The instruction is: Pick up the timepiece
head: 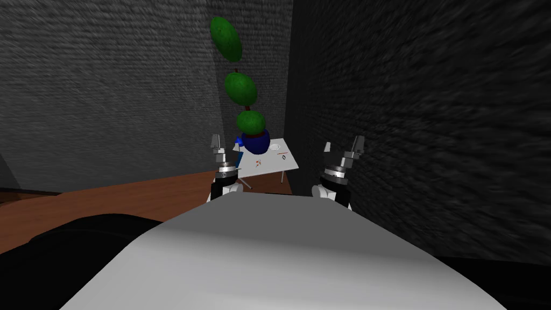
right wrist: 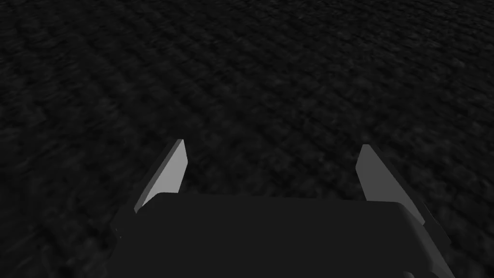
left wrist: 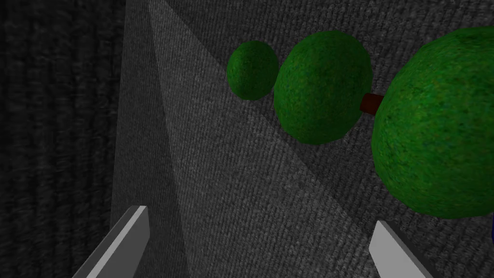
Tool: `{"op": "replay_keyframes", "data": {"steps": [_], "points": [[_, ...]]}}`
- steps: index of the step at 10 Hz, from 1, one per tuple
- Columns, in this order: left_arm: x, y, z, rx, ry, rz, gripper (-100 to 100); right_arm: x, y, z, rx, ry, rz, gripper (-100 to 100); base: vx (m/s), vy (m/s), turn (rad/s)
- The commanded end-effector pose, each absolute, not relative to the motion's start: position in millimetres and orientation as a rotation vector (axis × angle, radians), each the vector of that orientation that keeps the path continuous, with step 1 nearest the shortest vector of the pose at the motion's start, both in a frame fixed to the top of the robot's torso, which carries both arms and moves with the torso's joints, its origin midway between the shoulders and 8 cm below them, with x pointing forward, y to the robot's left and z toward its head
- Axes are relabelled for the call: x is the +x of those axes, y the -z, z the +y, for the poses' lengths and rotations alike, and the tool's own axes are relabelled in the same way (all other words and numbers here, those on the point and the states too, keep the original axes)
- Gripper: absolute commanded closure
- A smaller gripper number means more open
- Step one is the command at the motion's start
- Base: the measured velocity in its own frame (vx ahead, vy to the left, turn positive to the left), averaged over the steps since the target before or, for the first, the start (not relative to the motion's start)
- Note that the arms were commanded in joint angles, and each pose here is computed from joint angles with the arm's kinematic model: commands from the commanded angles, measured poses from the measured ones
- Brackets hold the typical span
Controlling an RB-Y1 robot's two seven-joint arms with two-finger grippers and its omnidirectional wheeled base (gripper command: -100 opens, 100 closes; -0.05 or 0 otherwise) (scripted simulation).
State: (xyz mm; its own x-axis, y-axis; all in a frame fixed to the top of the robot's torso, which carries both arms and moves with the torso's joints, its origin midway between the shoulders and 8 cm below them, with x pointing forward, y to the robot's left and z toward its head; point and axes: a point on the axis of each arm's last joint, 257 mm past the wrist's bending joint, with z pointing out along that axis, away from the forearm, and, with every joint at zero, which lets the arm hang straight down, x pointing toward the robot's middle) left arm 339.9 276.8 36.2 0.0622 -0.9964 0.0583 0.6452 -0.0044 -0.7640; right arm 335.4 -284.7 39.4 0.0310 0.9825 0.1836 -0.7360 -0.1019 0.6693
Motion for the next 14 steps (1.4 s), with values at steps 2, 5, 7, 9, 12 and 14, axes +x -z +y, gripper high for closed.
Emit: {"op": "replay_keyframes", "data": {"steps": [2, 5, 7, 9, 12, 14], "points": [[339.9, -36.2, 276.8, -0.739, 1.429, 0.612, 0, 354.0, -25.3, -280.6, 0.771, -1.57, 0.511, -100, 0.008, 0.018, 0.052], [339.9, -36.2, 276.8, -0.739, 1.429, 0.612, 0, 377.1, -5.5, -280.1, 0.847, -1.619, 0.575, -100, 0.017, 0.025, 0.036], [339.9, -36.2, 276.8, -0.739, 1.429, 0.612, 0, 395.2, 11.1, -281.8, 0.916, -1.645, 0.616, -100, 0.016, 0.025, 0.052], [339.9, -36.2, 276.8, -0.739, 1.429, 0.612, 0, 405.8, 22.0, -283.4, 0.972, -1.671, 0.632, -100, 0.012, 0.019, 0.029], [339.9, -36.2, 276.8, -0.739, 1.429, 0.612, 0, 424.7, 40.9, -287.6, 1.06, -1.695, 0.657, -100, 0.013, 0.019, 0.04], [339.9, -36.2, 276.8, -0.739, 1.429, 0.612, 0, 436.5, 55.2, -290.5, 1.135, -1.711, 0.67, -100, 0.014, 0.019, 0.037]]}}
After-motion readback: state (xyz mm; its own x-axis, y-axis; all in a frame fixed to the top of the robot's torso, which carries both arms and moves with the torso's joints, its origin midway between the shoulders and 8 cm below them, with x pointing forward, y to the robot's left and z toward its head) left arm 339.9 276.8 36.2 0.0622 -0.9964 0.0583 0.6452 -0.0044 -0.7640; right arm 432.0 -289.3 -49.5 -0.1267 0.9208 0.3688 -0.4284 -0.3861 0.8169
